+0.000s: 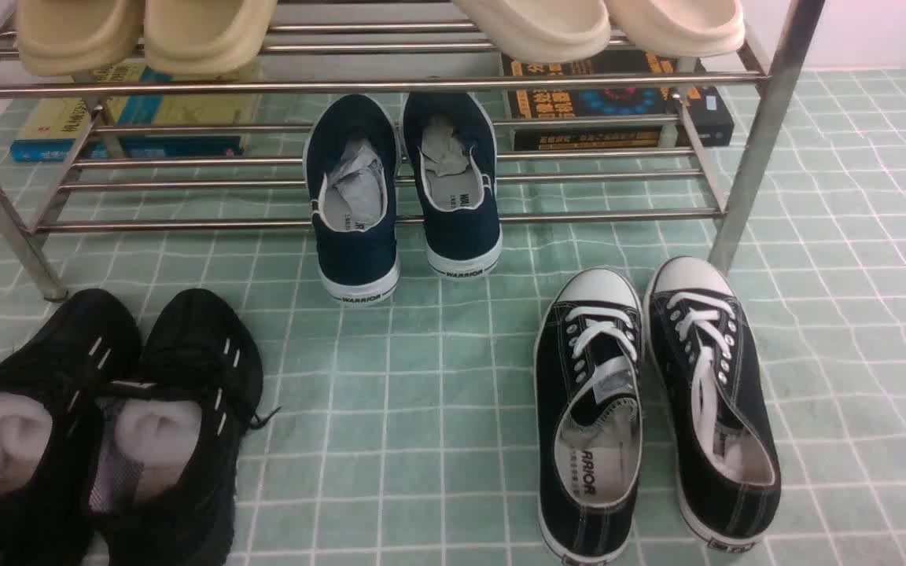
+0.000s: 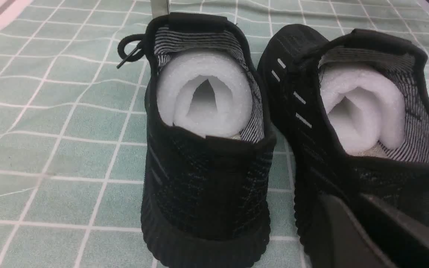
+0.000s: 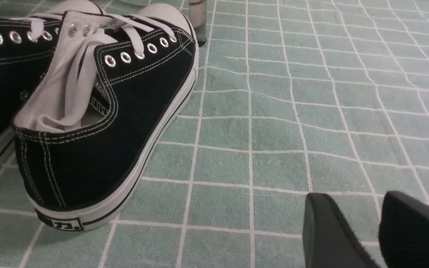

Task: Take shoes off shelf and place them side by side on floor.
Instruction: 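Grasp a shoe standing on the lower shelf of the shoe rack with the left gripper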

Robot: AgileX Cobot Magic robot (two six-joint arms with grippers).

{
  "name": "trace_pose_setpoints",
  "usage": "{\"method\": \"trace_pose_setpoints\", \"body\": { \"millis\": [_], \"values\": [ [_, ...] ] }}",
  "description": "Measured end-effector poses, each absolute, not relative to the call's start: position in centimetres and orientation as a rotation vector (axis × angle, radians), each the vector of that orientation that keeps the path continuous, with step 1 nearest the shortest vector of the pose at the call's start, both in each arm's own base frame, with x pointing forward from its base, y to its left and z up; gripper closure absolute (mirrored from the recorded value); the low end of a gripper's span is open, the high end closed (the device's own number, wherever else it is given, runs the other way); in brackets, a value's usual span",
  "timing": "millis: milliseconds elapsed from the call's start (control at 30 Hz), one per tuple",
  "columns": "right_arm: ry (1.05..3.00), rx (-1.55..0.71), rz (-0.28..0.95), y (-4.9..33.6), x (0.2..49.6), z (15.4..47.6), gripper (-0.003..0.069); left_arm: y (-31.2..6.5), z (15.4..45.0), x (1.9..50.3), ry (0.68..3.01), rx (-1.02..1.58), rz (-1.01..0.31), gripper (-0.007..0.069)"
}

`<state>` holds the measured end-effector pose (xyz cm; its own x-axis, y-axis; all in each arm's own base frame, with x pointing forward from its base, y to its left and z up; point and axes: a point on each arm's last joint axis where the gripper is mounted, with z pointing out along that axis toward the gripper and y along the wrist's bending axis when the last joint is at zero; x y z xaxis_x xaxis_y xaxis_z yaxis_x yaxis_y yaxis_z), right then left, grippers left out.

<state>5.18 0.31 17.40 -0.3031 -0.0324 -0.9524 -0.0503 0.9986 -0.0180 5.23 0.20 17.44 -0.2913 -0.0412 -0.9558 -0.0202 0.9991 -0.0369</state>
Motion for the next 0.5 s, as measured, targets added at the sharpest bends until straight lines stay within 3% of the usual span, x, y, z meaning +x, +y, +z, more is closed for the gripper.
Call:
{"method": "trace_pose_setpoints", "body": {
  "millis": [500],
  "values": [
    [1.879,-0.060,0.018,0.31,5.18,17.40,0.0419,0.33,17.46,5.23,1.865,-0.020,0.018,0.0498]
  ]
}}
